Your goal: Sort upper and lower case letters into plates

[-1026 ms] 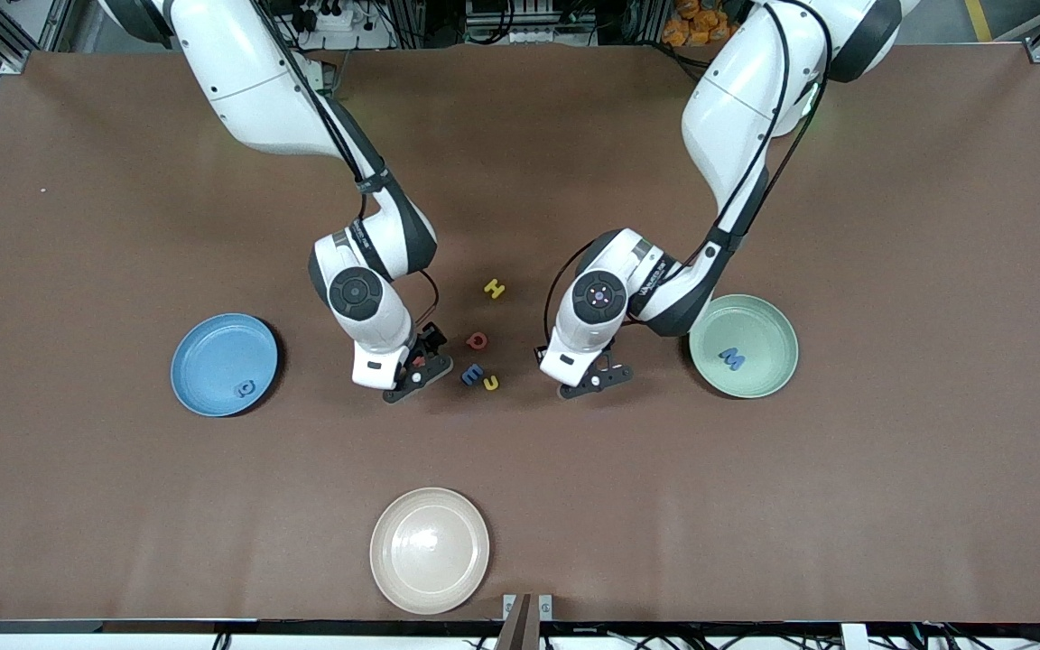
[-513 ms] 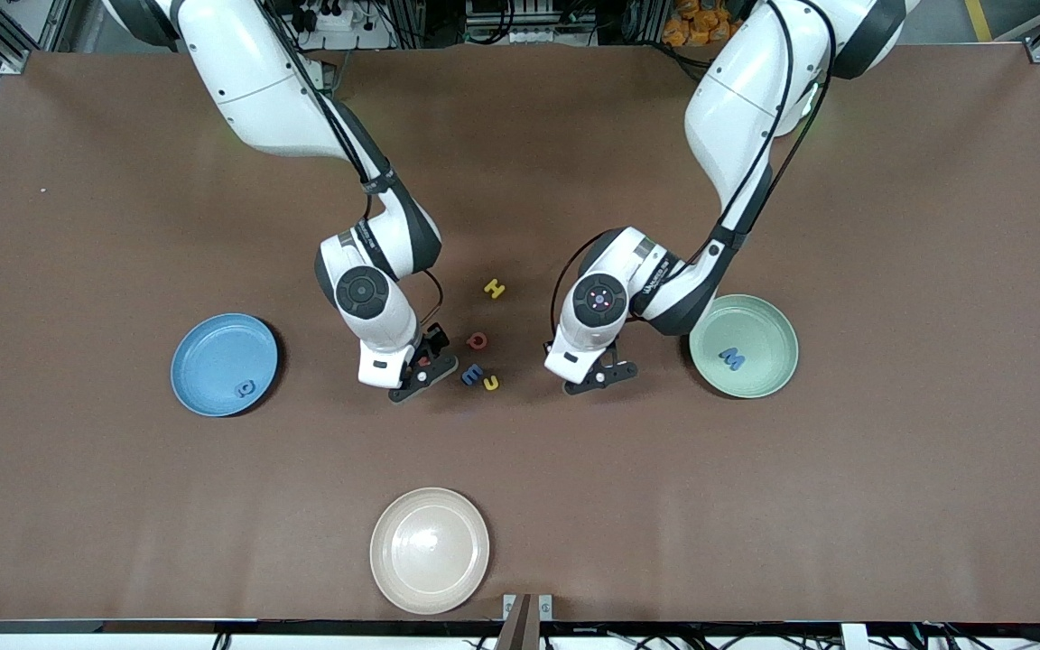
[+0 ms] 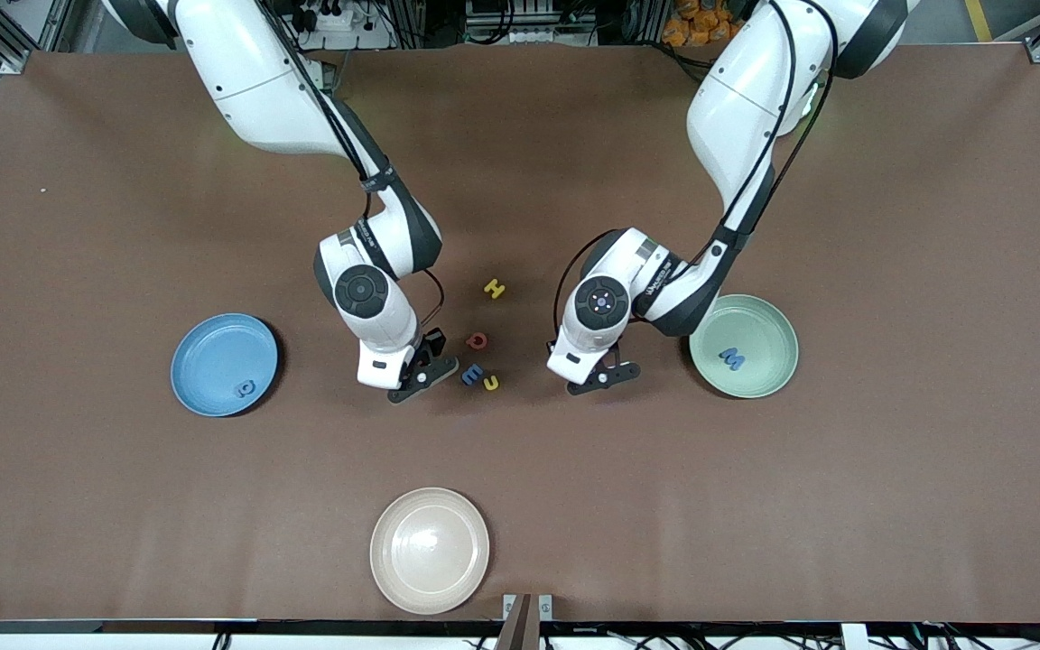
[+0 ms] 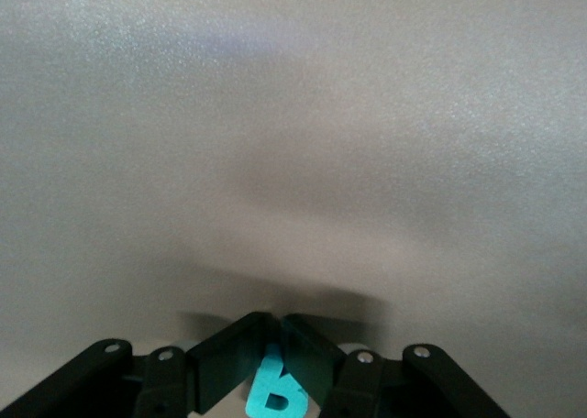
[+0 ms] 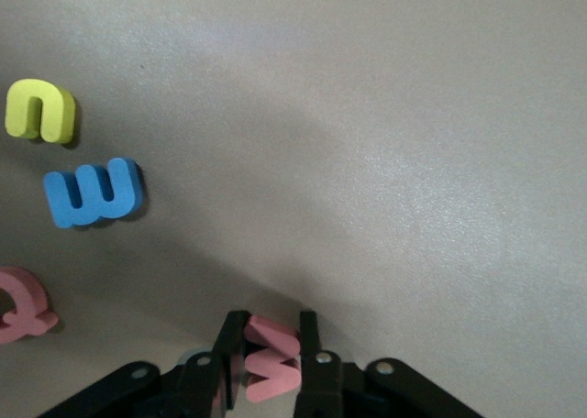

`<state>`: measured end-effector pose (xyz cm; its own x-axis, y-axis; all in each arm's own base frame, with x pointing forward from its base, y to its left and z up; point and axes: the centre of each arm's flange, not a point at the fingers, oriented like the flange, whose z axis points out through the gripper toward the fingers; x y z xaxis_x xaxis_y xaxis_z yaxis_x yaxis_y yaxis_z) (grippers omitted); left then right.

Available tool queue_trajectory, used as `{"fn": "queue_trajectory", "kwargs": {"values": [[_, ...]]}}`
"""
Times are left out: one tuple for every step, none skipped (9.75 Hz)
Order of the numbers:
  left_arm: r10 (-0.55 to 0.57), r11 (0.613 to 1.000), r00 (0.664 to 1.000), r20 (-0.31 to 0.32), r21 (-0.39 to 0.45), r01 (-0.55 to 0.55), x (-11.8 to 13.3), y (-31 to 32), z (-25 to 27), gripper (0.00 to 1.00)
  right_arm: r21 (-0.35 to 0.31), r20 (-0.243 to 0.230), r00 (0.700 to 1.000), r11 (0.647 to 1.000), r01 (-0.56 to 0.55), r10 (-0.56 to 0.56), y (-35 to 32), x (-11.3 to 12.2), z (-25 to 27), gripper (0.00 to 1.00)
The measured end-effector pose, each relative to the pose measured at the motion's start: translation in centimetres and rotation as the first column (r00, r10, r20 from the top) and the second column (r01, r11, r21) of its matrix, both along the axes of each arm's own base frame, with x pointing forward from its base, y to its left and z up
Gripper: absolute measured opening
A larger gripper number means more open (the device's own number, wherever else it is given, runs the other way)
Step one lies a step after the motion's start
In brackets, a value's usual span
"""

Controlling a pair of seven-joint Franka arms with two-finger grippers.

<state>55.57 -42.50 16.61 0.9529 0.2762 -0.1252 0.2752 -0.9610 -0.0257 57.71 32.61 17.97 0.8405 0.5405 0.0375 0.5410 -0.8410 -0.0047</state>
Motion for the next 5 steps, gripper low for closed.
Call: {"fn": "queue_trajectory", "kwargs": {"values": [[0.0,1.0,1.0,0.0,0.0,0.0,0.0,0.0,0.0,0.17,-0.001,0.003,1.0,1.0,0.005,-0.005,-0.2,0.1,0.1,0.28],[0.0,1.0,1.0,0.0,0.0,0.0,0.0,0.0,0.0,0.17,0.0,0.01,1.0,1.0,0.013,-0.013,-0.5,0.5,0.4,0.27],[0.001,1.0,1.0,0.001,-0.001,-0.001,0.1,0.1,0.1,0.17,0.0,0.013,1.0,1.0,0.028,-0.028,-1.2,1.1,1.0,0.27],[0.003,1.0,1.0,-0.009,0.008,-0.002,0.4,0.5,0.5,0.17,0.002,0.015,0.999,0.999,0.051,-0.051,-2.5,1.9,2.1,0.27],[-0.002,1.0,0.999,-0.032,0.024,0.003,1.1,1.3,1.5,0.17,0.009,0.025,0.996,0.997,0.081,-0.081,-4.1,2.9,3.5,0.27]]}}
